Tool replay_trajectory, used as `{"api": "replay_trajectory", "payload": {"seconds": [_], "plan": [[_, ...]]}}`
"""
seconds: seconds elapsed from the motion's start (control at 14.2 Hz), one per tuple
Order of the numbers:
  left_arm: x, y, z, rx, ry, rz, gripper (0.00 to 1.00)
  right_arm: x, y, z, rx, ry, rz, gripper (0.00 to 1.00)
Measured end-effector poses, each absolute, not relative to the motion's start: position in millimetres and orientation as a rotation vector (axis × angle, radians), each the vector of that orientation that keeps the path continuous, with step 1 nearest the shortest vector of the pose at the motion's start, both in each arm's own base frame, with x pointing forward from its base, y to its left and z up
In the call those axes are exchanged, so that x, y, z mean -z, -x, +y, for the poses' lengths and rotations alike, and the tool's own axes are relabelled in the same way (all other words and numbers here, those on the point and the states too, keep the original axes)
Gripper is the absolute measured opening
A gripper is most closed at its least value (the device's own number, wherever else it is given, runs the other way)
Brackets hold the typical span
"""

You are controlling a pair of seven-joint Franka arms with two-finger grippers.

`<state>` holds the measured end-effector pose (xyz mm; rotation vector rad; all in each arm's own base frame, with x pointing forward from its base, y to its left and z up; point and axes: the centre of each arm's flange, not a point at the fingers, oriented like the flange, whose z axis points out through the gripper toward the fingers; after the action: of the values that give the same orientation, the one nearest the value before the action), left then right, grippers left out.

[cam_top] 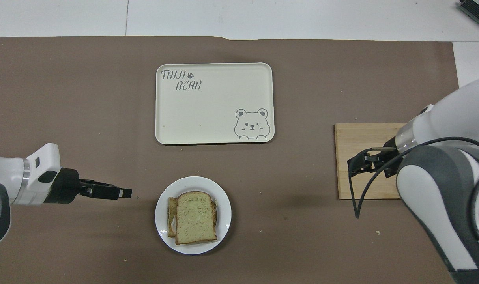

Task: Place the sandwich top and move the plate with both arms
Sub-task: 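Withdraw the right gripper while the left gripper reaches toward the plate rim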

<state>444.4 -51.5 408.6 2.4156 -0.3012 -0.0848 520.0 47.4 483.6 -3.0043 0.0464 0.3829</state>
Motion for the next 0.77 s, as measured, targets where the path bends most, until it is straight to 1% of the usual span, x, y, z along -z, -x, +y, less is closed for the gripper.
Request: {"api": "replay_trajectory", "payload": {"seconds": [0.07,0.14,0.35,0.42,0.63,0.7,0.77], "plan": [[-395.2,-439.3,-52.6,0.087,-2.384,-0.317,0.83,-482.3,-520.9,27.9,-0.382,2.997,0.078,1.00],[-380.2,-435.0,-52.9,0.096,-2.366,-0.319,0.79,-482.1,-521.7,8.3,-0.376,2.991,0.123,1.00],[-339.0,-426.7,-52.0,0.126,-2.345,-0.292,0.77,-486.2,-524.5,-29.6,-0.331,2.998,0.211,1.00],[-325.0,-423.2,-52.2,0.124,-2.328,-0.289,0.73,-492.9,-527.4,-34.9,-0.303,3.040,0.204,1.00],[-295.7,-408.7,-52.7,0.131,-2.287,-0.249,0.71,-524.1,-537.2,-36.6,-0.200,3.118,0.171,1.00],[-290.6,-404.3,-53.2,0.132,-2.273,-0.226,0.65,-536.0,-540.2,-36.6,-0.160,3.123,0.169,1.00],[-284.4,-399.6,-53.1,0.122,-2.261,-0.202,0.65,-548.0,-542.8,-37.2,-0.121,3.127,0.170,1.00]]}}
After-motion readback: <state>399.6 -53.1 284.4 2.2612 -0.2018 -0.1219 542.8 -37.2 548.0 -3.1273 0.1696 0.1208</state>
